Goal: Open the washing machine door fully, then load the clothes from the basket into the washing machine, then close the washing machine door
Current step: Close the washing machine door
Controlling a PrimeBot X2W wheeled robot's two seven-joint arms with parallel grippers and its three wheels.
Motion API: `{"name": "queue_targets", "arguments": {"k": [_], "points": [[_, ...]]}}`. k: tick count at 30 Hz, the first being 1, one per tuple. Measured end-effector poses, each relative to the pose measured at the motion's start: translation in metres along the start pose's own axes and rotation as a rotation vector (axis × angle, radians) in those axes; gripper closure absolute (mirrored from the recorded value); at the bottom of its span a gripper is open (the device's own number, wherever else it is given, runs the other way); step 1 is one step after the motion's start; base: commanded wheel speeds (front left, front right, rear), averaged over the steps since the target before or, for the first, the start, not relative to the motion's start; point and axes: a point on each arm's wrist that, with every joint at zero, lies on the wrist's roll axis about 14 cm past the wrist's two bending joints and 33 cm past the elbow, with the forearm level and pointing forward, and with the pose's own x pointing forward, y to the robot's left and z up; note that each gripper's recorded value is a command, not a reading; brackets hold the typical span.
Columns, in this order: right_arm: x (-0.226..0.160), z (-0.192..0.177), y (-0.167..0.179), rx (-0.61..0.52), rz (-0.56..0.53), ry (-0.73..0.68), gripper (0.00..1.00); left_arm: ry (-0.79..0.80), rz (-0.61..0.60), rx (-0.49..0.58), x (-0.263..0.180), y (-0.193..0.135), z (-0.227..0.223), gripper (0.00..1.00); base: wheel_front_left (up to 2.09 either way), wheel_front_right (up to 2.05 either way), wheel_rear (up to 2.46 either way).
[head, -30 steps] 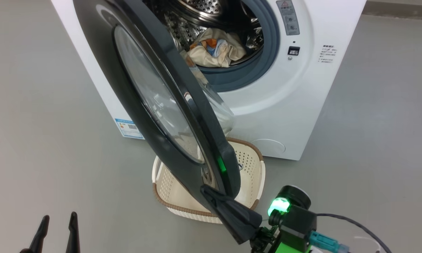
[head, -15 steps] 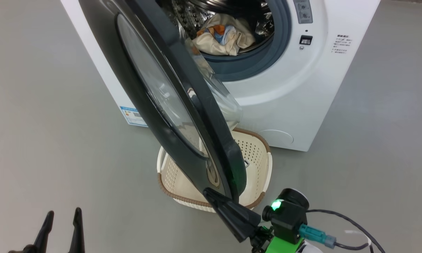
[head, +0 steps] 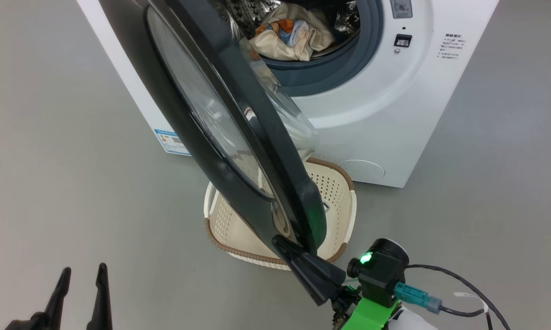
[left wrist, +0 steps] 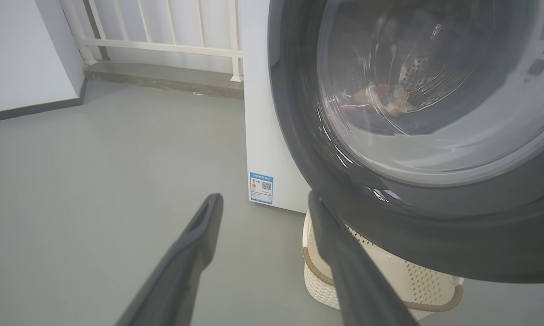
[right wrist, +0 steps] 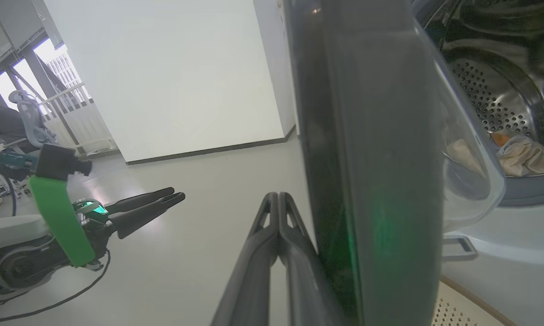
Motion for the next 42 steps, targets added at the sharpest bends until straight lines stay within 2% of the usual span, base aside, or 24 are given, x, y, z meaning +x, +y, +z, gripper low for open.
{"name": "queue_targets", "arguments": {"k": [20, 42], "points": [[-0.006, 0.011, -0.066, -0.016, -0.168, -0.038, 1.00, 0.003, -0.032, 0.007, 0.020, -0.015, 0.000, 0.00, 0.00, 0.00, 0.00], [0.006, 0.042, -0.165, -0.090, -0.327, -0.127, 1.00, -0.014, -0.068, 0.010, 0.051, -0.038, 0.005, 0.00, 0.00, 0.00, 0.00]]}}
